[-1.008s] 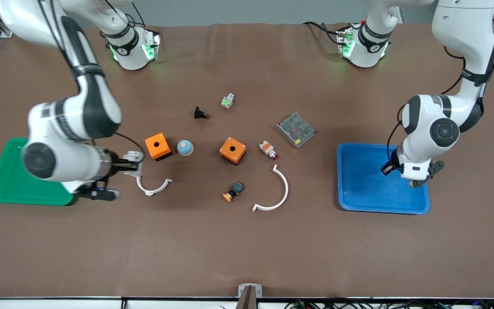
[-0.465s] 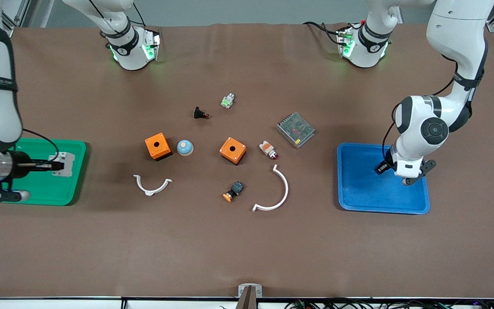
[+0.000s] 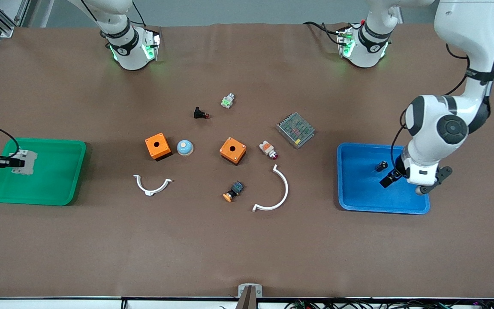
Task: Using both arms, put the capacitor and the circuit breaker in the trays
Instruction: 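Carry the breaker to the green tray while the left gripper releases the capacitor, then lower the breaker into the green tray and open the right gripper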
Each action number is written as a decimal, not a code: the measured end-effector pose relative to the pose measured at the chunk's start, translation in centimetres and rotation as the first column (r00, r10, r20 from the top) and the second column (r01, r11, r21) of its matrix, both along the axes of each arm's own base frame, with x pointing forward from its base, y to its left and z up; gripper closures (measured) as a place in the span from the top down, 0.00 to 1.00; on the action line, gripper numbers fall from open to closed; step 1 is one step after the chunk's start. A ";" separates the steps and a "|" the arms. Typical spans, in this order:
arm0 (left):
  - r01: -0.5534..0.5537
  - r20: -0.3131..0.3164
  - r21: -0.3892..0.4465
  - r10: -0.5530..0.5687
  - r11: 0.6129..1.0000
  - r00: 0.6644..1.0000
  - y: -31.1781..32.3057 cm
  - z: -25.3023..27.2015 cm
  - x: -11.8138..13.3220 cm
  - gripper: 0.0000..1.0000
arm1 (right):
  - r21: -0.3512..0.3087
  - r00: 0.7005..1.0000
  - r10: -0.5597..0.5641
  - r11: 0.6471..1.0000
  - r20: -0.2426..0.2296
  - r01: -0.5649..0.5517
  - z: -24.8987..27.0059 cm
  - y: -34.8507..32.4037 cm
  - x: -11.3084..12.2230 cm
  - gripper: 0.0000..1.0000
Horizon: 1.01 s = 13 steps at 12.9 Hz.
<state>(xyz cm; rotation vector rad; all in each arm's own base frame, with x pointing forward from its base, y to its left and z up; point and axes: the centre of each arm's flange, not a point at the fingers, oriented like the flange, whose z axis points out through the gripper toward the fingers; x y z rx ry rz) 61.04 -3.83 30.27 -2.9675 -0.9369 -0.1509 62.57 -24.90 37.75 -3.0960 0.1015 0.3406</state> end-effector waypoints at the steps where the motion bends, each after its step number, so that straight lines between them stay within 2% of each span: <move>1: 0.021 0.000 0.004 -0.021 1.000 1.000 0.1 2.5 1.0 1.00 | -0.002 1.000 0.010 1.000 0.017 -0.010 -1.5 -1.8 0.0 0.40; 3: 0.057 -0.004 0.013 -0.057 0.998 0.998 0.4 8.2 2.9 1.00 | -0.016 1.000 0.017 1.000 0.026 -0.016 -5.7 -4.4 0.1 0.40; 6: 0.058 0.003 0.020 -0.058 0.998 0.998 1.1 15.3 4.6 1.00 | -0.005 1.000 0.028 1.000 0.005 -0.028 -11.0 -5.7 0.4 0.40; 10: 0.164 -0.006 0.033 -0.164 0.986 0.986 1.6 20.2 5.0 1.00 | -0.019 0.998 0.040 0.999 0.041 -0.039 -12.2 -5.9 1.5 0.40; 13: 0.246 -0.007 0.043 -0.246 0.968 0.969 2.6 24.1 4.4 1.00 | -0.022 0.998 0.040 0.999 0.046 -0.039 -12.4 -6.0 1.5 0.40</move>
